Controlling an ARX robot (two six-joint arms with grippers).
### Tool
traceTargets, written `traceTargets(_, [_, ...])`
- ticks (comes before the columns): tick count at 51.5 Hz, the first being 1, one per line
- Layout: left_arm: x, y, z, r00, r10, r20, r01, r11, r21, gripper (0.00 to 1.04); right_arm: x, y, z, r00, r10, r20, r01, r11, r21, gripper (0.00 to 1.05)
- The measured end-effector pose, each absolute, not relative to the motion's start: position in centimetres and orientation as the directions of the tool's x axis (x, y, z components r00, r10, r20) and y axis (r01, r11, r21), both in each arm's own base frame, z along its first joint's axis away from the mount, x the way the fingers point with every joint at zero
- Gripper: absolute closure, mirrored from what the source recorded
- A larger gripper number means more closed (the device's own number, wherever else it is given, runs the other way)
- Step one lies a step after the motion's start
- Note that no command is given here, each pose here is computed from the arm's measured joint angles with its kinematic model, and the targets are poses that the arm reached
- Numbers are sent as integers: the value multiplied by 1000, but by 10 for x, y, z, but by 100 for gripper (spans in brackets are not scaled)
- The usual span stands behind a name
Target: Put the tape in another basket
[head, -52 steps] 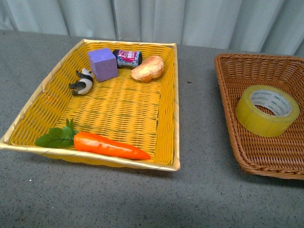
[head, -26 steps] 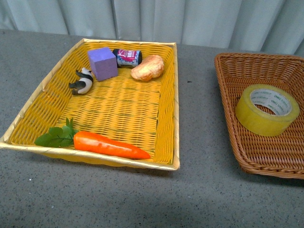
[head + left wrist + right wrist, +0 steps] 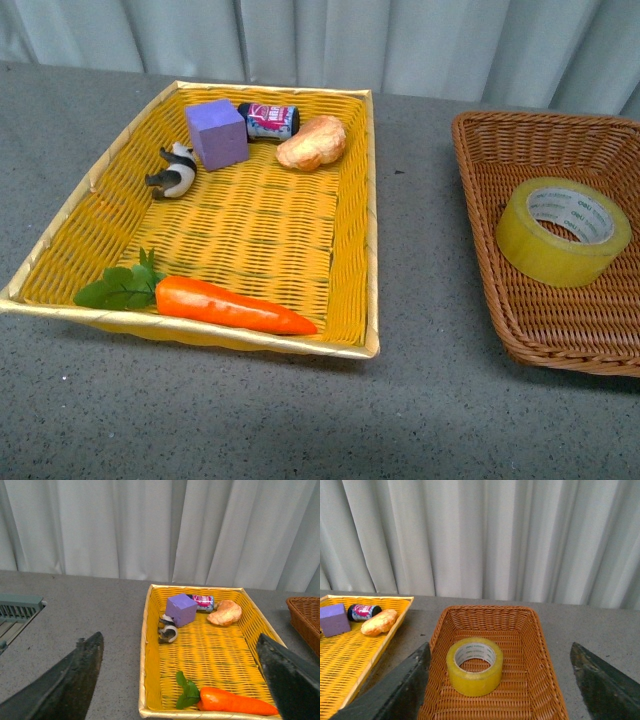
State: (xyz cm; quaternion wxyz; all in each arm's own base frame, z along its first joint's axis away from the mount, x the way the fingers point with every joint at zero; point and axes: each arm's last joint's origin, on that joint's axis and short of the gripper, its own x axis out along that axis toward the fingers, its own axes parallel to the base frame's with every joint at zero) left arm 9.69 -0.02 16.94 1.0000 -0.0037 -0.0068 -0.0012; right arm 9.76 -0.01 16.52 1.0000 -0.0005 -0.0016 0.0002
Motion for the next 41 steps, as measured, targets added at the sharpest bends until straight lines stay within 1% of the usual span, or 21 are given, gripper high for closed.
traceTargets(2, [97, 0, 169, 1000, -2, 14, 2, 1000, -7, 5, 98, 0, 165, 1000, 0, 3, 0, 1000, -1, 15])
traceTargets(4, [97, 0, 169, 1000, -2, 14, 2, 1000, -5, 6, 98, 0, 165, 1000, 0, 3, 0, 1000, -1, 8])
traceTargets(5, [97, 0, 169, 1000, -2, 14, 2, 1000, -5, 7, 98, 0, 165, 1000, 0, 3, 0, 1000, 0, 7])
traceTargets(9, [97, 0, 169, 1000, -2, 14, 2, 1000, -5, 6, 98, 0, 165, 1000, 0, 3, 0, 1000, -1, 10])
traceTargets(41, [97, 0, 169, 1000, -2, 14, 2, 1000, -5, 6, 98, 0, 165, 1000, 0, 4, 0, 1000, 0, 9])
